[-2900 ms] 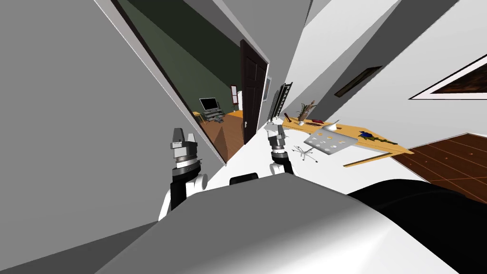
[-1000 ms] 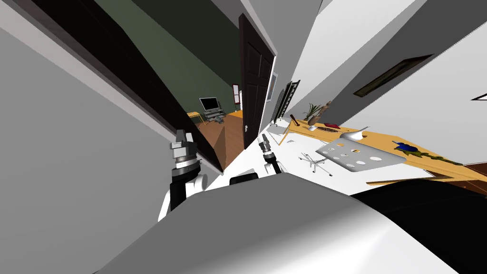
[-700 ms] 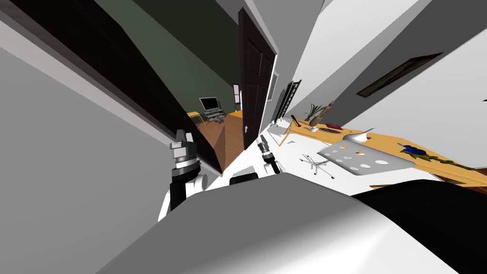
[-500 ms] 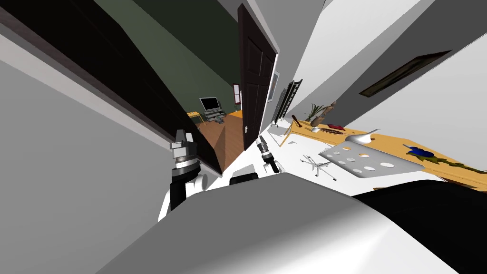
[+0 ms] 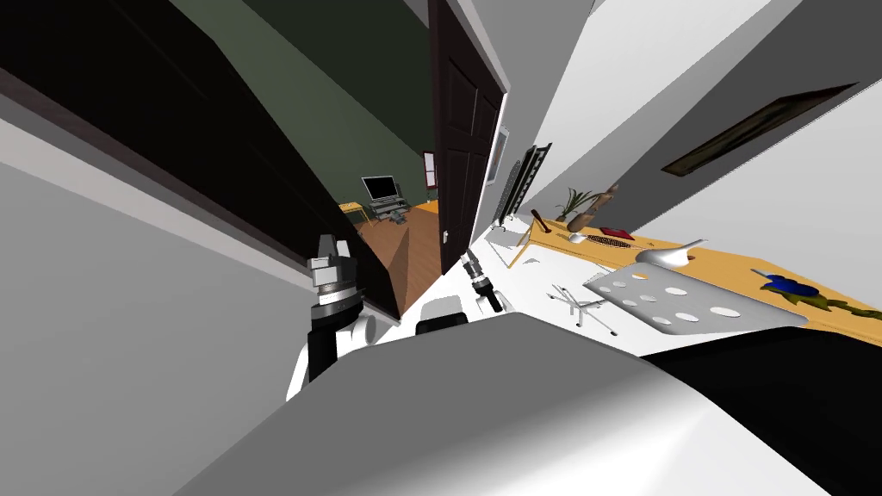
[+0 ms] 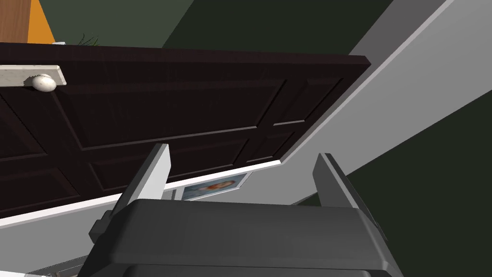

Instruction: Push the door open

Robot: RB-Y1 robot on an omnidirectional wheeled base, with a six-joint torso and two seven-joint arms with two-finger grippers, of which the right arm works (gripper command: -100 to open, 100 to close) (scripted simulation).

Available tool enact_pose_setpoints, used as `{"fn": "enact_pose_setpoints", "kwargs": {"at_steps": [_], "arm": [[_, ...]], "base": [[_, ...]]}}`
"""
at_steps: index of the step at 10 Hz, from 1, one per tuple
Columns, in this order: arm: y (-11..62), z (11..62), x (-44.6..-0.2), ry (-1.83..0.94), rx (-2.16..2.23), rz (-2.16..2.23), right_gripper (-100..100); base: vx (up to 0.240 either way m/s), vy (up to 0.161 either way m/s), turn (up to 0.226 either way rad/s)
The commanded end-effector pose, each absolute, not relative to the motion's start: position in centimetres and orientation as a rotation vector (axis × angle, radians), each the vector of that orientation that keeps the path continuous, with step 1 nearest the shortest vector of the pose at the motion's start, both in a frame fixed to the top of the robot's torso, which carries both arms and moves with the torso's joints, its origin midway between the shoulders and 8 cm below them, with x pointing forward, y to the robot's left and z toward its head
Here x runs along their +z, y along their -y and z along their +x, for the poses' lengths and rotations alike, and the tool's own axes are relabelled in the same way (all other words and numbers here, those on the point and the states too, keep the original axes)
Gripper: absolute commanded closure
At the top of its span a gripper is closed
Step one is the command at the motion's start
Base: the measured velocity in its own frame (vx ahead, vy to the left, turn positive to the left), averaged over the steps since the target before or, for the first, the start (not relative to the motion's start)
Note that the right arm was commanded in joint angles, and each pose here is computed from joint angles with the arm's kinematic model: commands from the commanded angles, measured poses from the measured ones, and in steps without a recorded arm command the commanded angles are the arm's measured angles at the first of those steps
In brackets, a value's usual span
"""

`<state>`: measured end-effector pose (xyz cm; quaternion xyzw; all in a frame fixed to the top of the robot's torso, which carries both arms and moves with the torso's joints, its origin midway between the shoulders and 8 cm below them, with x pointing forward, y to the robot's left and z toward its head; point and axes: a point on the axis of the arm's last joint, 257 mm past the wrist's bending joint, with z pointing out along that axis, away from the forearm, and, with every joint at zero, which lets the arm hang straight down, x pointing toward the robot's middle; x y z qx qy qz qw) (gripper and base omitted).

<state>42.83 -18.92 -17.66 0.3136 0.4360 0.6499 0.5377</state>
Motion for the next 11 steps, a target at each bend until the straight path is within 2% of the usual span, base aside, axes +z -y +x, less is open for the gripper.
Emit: {"fn": "enact_pose_setpoints", "kwargs": {"at_steps": [1,11], "arm": [[18.5,43.1,-18.8,-1.061,1.554,0.750,-100],[16.6,44.3,-25.1,-1.215,1.585,0.775,-100]], "base": [[0.100,-0.057,0.024],[0.095,-0.054,0.024]]}}
